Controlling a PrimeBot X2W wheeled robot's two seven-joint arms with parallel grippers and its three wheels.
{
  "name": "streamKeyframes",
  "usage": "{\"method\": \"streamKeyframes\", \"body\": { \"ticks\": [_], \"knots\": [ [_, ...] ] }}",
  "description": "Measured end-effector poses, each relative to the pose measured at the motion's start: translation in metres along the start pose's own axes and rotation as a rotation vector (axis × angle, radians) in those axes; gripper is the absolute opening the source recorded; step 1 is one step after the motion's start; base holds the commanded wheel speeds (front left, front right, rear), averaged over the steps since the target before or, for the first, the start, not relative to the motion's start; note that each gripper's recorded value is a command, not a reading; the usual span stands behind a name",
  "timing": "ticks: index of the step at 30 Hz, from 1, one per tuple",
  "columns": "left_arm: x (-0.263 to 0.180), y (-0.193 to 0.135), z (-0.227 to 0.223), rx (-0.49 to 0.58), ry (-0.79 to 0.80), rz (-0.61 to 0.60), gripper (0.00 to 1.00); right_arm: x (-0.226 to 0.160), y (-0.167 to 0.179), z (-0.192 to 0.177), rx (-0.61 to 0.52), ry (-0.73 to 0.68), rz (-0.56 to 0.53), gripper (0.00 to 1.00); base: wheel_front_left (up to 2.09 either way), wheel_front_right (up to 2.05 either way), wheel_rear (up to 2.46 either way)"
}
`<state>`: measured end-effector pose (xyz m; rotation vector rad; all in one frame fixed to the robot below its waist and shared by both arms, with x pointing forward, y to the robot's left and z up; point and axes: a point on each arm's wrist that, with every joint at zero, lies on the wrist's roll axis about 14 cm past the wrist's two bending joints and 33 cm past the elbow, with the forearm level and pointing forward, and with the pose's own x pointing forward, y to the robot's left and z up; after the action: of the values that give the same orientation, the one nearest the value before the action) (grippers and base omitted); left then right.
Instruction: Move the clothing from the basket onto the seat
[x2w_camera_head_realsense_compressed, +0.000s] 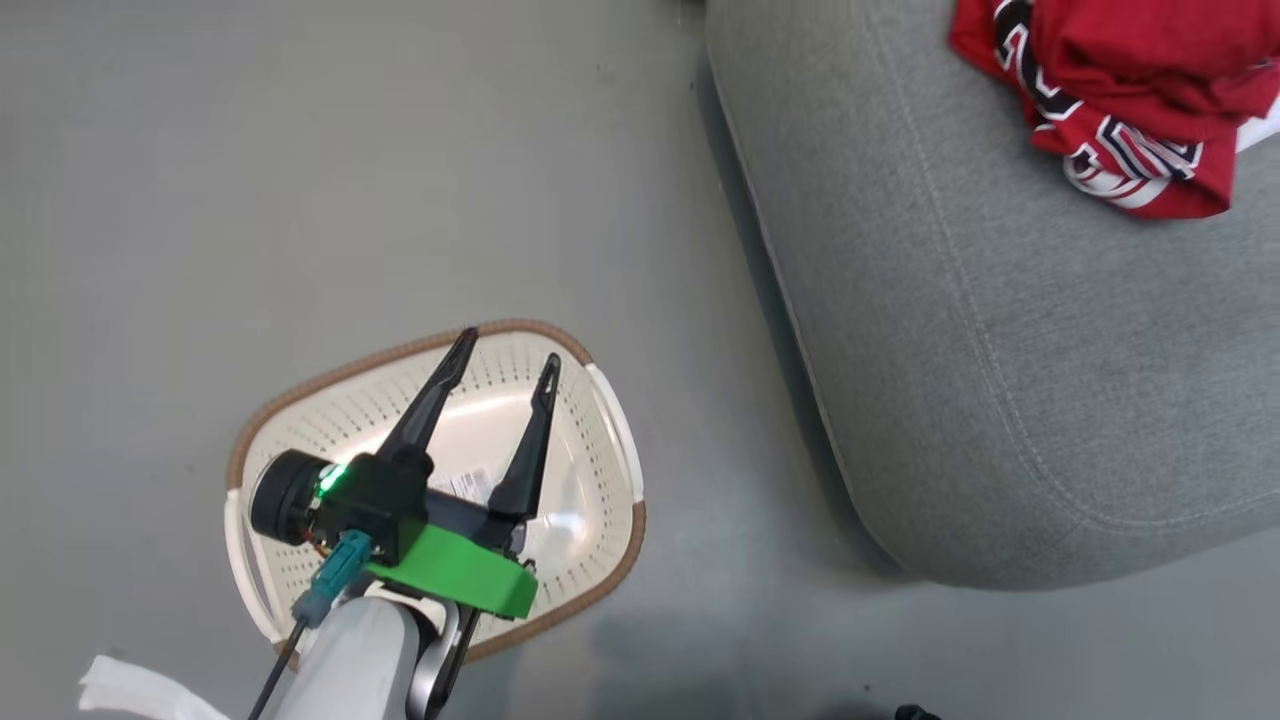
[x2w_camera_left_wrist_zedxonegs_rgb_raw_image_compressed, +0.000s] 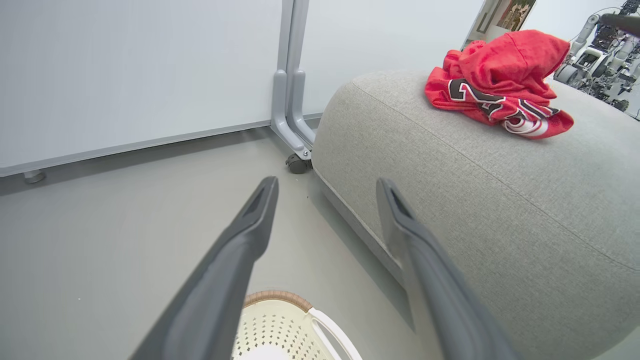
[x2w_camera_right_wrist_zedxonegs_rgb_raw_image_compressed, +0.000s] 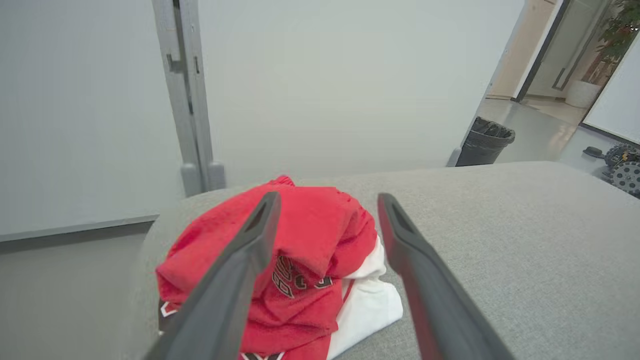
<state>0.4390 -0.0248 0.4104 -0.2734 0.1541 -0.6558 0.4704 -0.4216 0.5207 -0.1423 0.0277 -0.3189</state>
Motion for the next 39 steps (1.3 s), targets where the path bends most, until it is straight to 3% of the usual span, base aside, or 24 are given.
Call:
{"method": "streamKeyframes", "body": {
  "ticks": [8,10,12,18,20,30,39],
  "knots": [
    [-0.024,-0.003,0.046,0.042,-0.096,0.065,1.0,-0.05,0.018,0.076,0.1,-0.249,0.063,1.0,0.0,0.0,0.0],
    [-0.034,0.005,0.058,0.056,-0.122,0.107,1.0,-0.065,0.025,0.086,0.211,-0.296,0.062,1.0,0.0,0.0,0.0],
    [-0.043,0.009,0.067,0.068,-0.143,0.136,1.0,-0.078,0.039,0.088,0.251,-0.313,0.092,1.0,0.0,0.0,0.0],
    [-0.074,0.019,0.084,0.091,-0.183,0.221,1.0,-0.111,0.091,0.087,0.289,-0.316,0.225,1.0,0.0,0.0,0.0],
    [-0.087,0.027,0.087,0.098,-0.188,0.261,1.0,-0.122,0.115,0.083,0.249,-0.304,0.292,1.0,0.0,0.0,0.0],
    [-0.14,0.051,0.096,0.088,-0.226,0.413,1.0,-0.162,0.21,0.054,0.378,-0.191,0.49,1.0,0.0,0.0,0.0],
    [-0.165,0.052,0.1,0.1,-0.247,0.465,1.0,-0.181,0.243,0.05,0.421,-0.159,0.56,1.0,0.0,0.0,0.0]
  ]
}}
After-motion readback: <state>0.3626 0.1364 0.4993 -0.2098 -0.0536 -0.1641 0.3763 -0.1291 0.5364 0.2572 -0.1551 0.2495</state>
